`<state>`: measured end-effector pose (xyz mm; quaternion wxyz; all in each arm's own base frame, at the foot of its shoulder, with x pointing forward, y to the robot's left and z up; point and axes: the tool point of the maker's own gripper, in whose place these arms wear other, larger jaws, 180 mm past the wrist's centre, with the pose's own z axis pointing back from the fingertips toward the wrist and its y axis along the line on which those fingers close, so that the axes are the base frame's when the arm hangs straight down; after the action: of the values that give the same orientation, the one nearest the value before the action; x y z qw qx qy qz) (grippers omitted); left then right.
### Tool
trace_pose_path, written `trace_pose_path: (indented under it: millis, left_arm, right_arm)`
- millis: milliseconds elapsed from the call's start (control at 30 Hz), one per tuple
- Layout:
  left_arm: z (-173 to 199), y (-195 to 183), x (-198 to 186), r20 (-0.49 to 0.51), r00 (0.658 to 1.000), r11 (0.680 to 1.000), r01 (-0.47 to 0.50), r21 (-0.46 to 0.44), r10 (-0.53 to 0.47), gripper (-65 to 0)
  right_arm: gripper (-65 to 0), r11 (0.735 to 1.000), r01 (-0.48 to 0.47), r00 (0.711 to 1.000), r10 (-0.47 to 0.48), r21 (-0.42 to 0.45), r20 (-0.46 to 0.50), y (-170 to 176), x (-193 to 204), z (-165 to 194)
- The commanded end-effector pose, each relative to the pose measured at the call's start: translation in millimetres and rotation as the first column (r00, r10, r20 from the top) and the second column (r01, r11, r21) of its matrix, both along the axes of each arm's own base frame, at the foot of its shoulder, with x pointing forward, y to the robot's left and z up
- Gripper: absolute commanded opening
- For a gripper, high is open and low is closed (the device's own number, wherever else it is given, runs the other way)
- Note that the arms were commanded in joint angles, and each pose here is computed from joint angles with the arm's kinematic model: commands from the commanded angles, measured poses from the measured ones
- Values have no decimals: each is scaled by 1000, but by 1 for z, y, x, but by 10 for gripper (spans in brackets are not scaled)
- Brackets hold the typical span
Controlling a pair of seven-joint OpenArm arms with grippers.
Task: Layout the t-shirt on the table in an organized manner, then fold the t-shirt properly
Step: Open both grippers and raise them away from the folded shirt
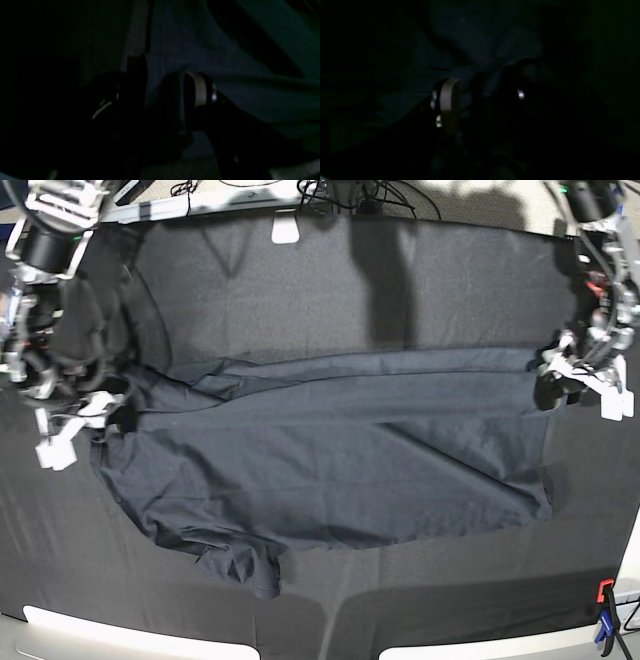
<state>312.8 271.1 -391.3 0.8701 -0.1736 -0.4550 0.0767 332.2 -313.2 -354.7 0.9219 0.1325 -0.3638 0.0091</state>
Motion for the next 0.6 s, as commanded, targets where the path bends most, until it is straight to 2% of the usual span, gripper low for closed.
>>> trace_pose_path:
  millis: [0,100,167,333,433,567]
  left_arm:
    - [22,10,10,61,998,1000,4,9,-5,-357]
    - [33,20,10,73,997,1000,9,-12,-9,-358]
    - [48,18,11,126,992,998,15,-54,-8,-373]
    - [76,-15,1,213,973,996,93,5,-92,-375]
    - [102,-47,-14,284,949,990,134,34,-138,-375]
    - [139,-90,-37,379,909,985,164,53,-172,-375]
  right_arm:
    - [-374,1000,3,997,-1,-25,83,-15,11,30]
    - [-374,999,45,991,-43,-9,129,-36,9,53]
    - [-374,998,60,985,-63,20,158,-47,6,70]
    - [-374,995,80,981,-89,59,170,-67,-9,93]
    - [-375,994,99,985,-106,55,139,-74,-23,84]
    - [-375,993,106,993,-108,57,38,-70,-52,51]
